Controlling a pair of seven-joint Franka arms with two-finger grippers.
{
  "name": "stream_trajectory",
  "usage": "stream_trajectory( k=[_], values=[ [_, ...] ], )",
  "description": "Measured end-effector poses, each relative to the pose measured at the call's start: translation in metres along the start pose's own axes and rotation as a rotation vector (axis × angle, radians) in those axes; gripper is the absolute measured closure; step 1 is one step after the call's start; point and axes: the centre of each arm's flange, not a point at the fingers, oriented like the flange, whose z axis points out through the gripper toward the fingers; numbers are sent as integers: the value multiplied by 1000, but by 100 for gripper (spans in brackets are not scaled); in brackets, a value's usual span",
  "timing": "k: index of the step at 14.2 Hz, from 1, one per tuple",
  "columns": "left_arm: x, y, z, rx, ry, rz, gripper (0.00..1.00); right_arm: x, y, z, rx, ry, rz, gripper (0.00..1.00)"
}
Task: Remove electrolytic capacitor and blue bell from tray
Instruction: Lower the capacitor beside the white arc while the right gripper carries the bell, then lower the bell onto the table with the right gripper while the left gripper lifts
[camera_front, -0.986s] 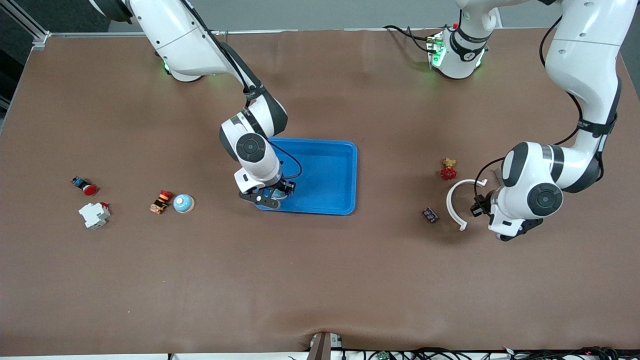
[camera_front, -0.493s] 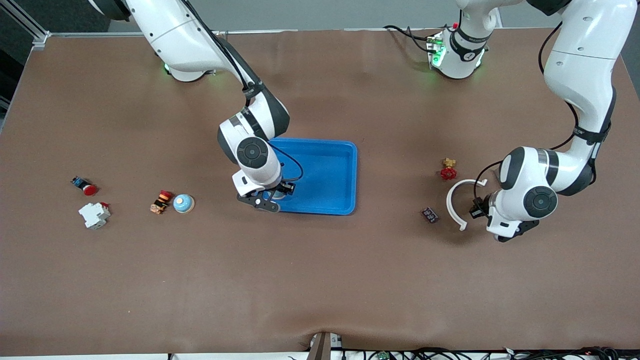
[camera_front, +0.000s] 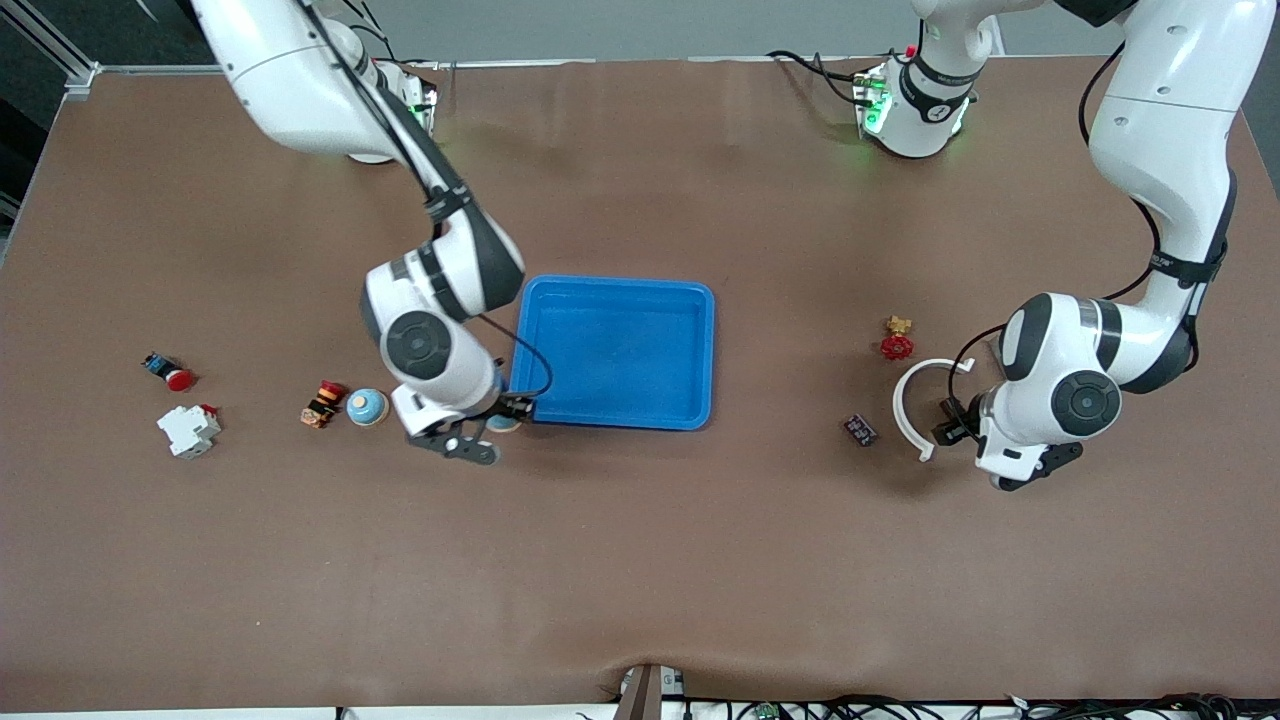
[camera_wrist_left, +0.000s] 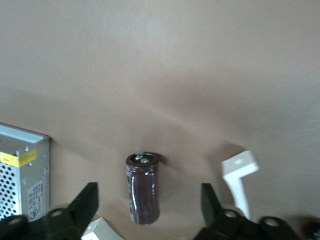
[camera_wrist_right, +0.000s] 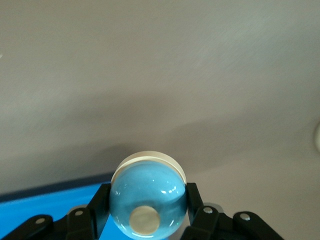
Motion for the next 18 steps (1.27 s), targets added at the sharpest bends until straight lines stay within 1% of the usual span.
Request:
stream_trajectory(
  k=[1,5,8,13,15,18],
  values=[
    [1,4,-15,-6,12,4,0,9,10,-1,3,3,4,35],
    [-3,22,-98,-3,32,24,0,22,15,8,14,14,13,35],
    [-8,24,-158,-22,88,89,0,31,11,36,28,32,16,35],
    [-16,15,-209,-36,162,134,0,53,15,67,31,33,37,35],
    [-25,10,-231,-27,178,171,0,62,15,69,38,41,44,35],
    [-45,12,-265,-32,218,206,0,76,17,71,49,55,41,35]
  ],
)
